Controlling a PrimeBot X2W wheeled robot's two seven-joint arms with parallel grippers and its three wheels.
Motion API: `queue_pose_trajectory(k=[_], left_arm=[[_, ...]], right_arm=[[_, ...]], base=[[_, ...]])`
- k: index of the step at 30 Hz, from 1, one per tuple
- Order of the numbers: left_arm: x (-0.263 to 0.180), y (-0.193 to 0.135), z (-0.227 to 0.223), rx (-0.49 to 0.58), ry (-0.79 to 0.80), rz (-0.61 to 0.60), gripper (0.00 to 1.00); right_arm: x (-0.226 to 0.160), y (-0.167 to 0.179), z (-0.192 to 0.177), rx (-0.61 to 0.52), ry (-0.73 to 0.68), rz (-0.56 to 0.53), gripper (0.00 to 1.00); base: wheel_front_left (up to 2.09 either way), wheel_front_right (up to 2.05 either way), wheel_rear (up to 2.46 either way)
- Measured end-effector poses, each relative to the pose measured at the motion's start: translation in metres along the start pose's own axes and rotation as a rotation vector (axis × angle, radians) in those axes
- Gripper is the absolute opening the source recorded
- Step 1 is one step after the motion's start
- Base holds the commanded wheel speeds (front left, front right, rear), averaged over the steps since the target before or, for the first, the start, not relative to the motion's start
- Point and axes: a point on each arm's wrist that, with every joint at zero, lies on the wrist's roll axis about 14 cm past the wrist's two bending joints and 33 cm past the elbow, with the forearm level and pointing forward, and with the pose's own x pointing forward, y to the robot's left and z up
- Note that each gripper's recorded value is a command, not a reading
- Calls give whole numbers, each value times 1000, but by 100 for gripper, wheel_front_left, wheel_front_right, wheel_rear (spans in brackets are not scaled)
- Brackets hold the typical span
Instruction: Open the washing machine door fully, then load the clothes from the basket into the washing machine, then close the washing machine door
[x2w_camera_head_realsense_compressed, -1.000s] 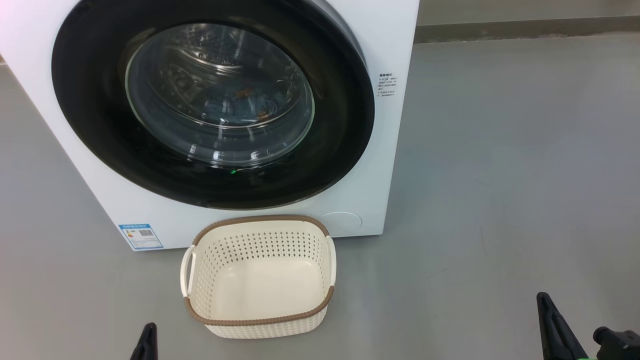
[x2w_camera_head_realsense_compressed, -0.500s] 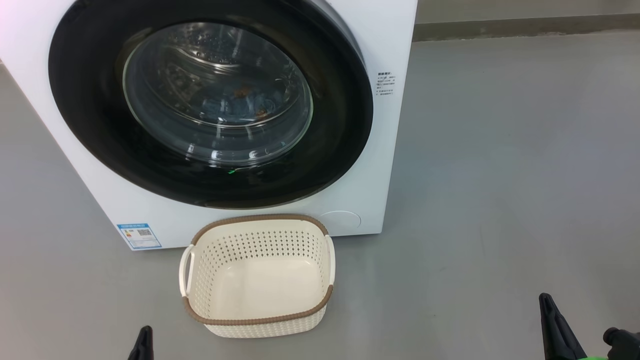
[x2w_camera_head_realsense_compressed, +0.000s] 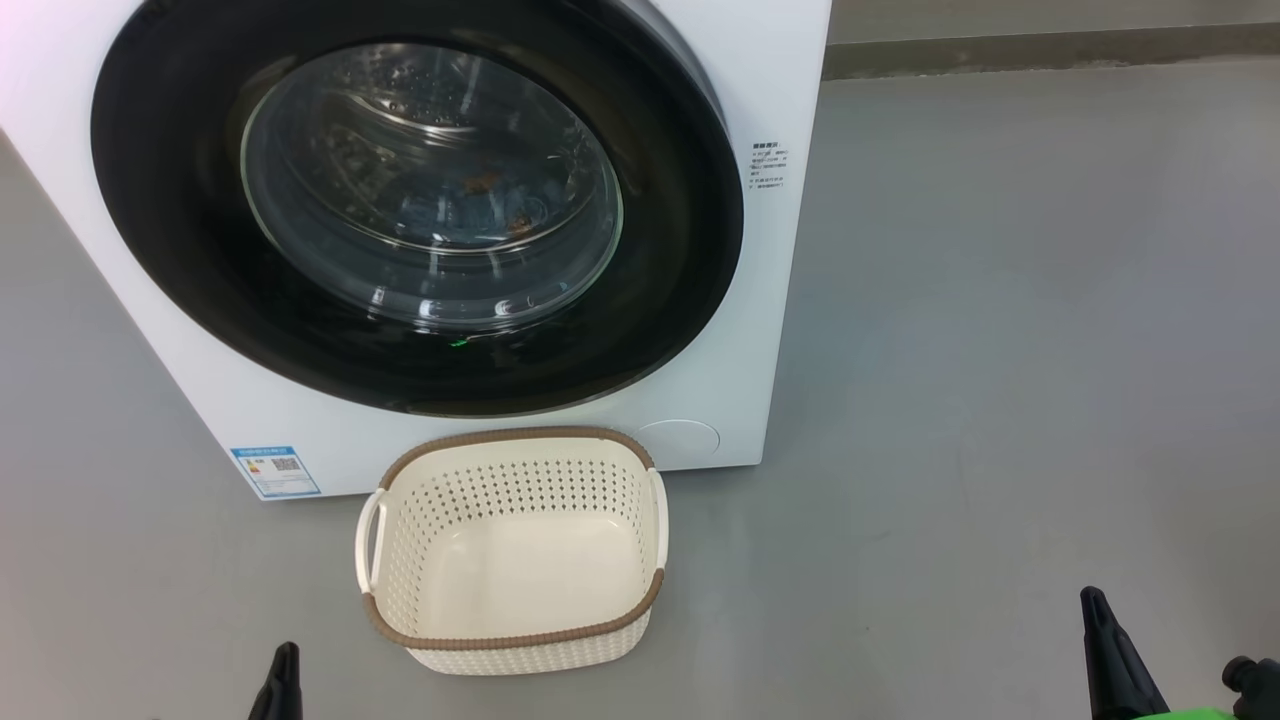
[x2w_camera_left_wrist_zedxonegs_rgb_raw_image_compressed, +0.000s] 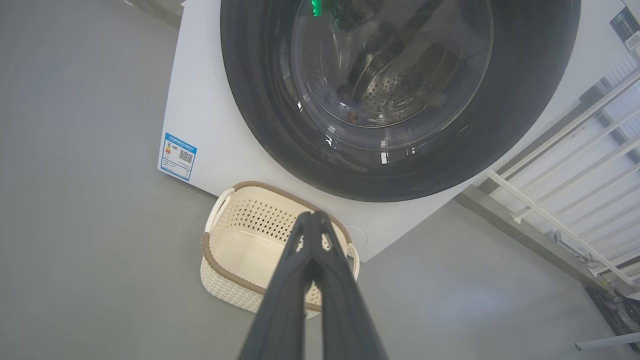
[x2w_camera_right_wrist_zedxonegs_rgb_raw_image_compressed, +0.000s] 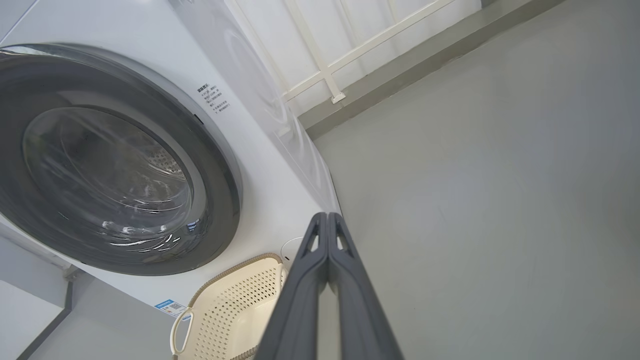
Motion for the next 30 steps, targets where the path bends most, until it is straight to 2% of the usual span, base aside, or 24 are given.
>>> queue_pose_trajectory(k=[30], left_arm=[[13, 3, 2, -302, 19, 34, 0]], right_arm=[[9, 2, -3, 349, 31, -25, 0]], base=[[0, 0, 0]])
